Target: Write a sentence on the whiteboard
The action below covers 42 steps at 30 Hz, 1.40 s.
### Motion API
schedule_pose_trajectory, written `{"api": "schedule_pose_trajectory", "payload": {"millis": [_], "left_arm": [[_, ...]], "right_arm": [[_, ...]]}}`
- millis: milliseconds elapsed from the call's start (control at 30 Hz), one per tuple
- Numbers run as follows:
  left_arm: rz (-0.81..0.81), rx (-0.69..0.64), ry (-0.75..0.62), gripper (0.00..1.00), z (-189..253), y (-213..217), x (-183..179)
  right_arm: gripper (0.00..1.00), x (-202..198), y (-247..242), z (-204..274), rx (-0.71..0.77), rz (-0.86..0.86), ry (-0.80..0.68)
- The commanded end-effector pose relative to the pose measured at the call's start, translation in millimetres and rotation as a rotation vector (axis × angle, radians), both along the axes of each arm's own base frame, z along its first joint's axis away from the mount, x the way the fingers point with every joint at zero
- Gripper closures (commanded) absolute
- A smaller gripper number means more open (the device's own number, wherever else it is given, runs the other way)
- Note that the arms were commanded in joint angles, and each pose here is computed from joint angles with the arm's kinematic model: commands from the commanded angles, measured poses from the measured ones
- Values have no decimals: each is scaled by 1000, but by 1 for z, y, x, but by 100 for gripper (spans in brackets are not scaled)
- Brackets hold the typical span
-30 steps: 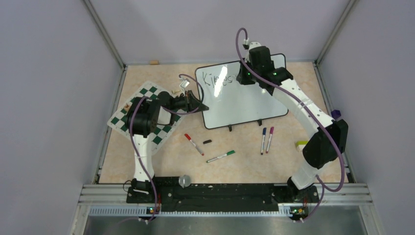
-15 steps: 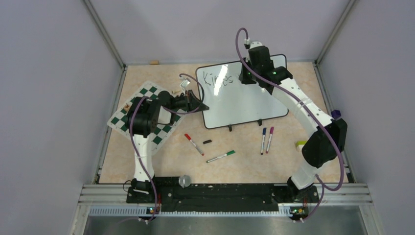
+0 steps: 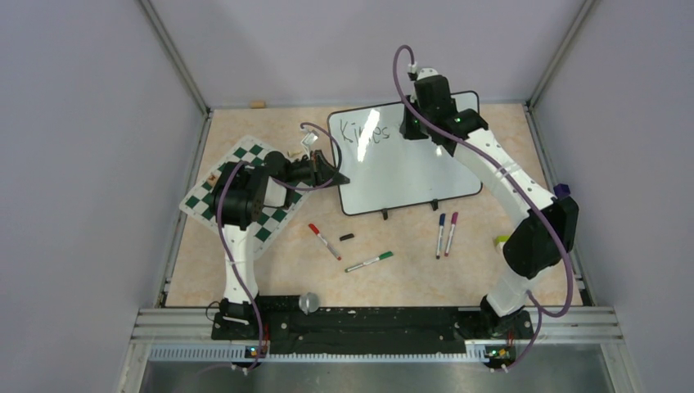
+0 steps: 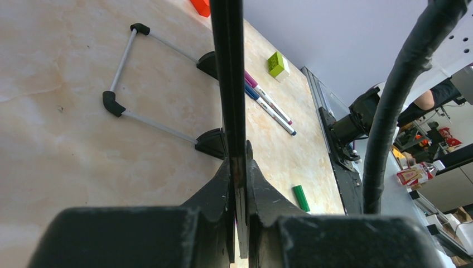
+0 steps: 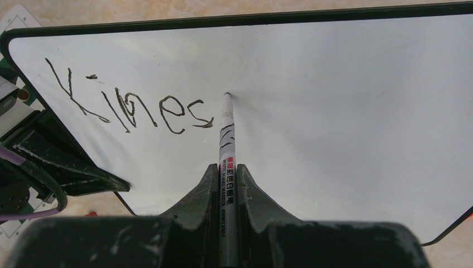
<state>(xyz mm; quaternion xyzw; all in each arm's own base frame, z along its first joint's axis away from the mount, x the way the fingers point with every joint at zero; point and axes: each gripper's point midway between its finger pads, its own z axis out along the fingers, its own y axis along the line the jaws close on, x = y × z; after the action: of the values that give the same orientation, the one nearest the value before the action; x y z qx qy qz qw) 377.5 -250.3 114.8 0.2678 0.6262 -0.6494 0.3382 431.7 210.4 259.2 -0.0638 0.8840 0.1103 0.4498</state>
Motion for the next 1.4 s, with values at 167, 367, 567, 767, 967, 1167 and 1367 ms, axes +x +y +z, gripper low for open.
{"api": "schedule_pose_trajectory", "payload": {"millis": [167,367,567,767,967,1167,1367], "left_arm": [[-68,-12,-236,100,22,-6,-8],[-66,-13,-237,100,21,-6,-7],[-61,-14,-236,100,22,-6,-6],[-57,-16,-235,100,22,-6,-6],[-54,-17,-234,100,22,-6,-5],[-51,-17,-233,100,22,-6,-5],[-51,-17,-230,100,22,-6,-6]], "right_arm": [[100,11,8,11,29,19,-21],[100,7,10,9,30,35,-8],[100,0,4,0,10,27,17],[100,-2,-5,-4,-24,-7,26],[100,-1,-9,-3,-38,-23,24],[100,-2,-14,-3,-53,-43,25],[100,-6,-12,-8,-49,-25,47]]}}
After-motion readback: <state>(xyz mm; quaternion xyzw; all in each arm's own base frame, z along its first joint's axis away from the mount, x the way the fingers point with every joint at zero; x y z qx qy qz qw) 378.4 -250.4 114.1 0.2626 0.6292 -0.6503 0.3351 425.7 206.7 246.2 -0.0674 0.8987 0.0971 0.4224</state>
